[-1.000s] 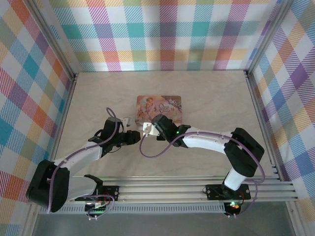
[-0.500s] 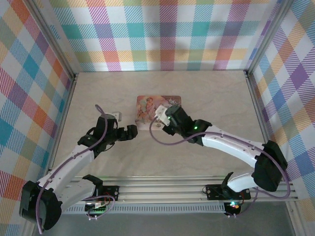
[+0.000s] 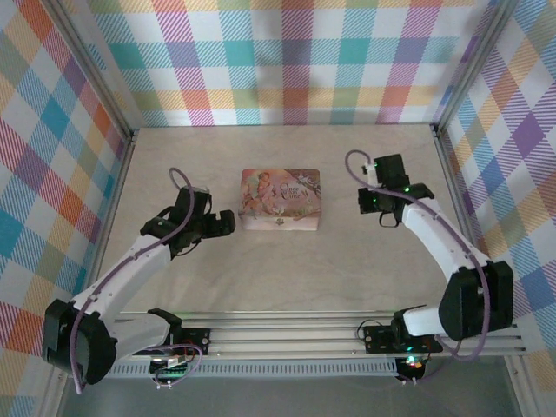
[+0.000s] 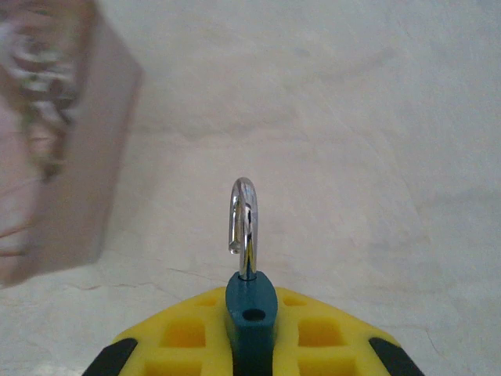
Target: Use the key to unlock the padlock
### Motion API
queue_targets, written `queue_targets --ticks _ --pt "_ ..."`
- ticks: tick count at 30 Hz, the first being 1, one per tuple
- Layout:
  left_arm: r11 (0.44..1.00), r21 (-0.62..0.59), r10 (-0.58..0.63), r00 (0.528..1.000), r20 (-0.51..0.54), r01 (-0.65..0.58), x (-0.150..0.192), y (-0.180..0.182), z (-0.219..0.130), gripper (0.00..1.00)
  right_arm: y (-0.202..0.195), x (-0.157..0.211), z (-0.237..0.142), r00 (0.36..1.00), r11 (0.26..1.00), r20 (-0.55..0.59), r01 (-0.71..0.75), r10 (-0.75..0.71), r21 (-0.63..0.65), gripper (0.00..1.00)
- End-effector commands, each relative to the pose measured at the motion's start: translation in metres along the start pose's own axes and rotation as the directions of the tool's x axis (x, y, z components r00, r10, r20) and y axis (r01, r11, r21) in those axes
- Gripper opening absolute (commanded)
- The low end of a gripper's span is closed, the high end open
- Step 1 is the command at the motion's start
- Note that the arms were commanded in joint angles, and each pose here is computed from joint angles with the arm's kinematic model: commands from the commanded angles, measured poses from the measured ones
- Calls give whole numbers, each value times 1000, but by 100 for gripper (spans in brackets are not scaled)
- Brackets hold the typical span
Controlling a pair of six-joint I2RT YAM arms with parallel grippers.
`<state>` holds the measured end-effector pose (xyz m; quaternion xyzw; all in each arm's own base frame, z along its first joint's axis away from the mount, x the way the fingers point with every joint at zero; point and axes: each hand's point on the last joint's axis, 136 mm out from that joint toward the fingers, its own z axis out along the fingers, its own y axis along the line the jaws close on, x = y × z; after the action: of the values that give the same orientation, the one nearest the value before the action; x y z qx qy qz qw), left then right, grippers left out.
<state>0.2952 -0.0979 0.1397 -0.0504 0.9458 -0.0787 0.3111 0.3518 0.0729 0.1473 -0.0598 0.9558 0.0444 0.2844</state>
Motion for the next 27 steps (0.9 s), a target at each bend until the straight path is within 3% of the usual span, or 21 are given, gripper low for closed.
queue_targets --ticks 1,9,14,18,27 --pt "1000 18 15 999 -40 -14 1 -4 3 100 -13 10 14 989 993 -103 -109 104 -48 2" --pt "994 106 3 1000 -15 -1 -4 -20 8 100 -56 19 58 963 982 -197 -186 185 15 5" --pt "978 209 -13 1000 5 12 -9 -39 8 100 -65 22 85 954 983 -241 -179 181 27 8" --pt "976 217 -16 1000 5 14 -11 -41 11 100 -67 23 97 950 984 -257 -175 177 30 11" --pt "977 213 -12 1000 26 7 -15 -40 8 100 -68 17 90 953 985 -249 -171 175 37 34"
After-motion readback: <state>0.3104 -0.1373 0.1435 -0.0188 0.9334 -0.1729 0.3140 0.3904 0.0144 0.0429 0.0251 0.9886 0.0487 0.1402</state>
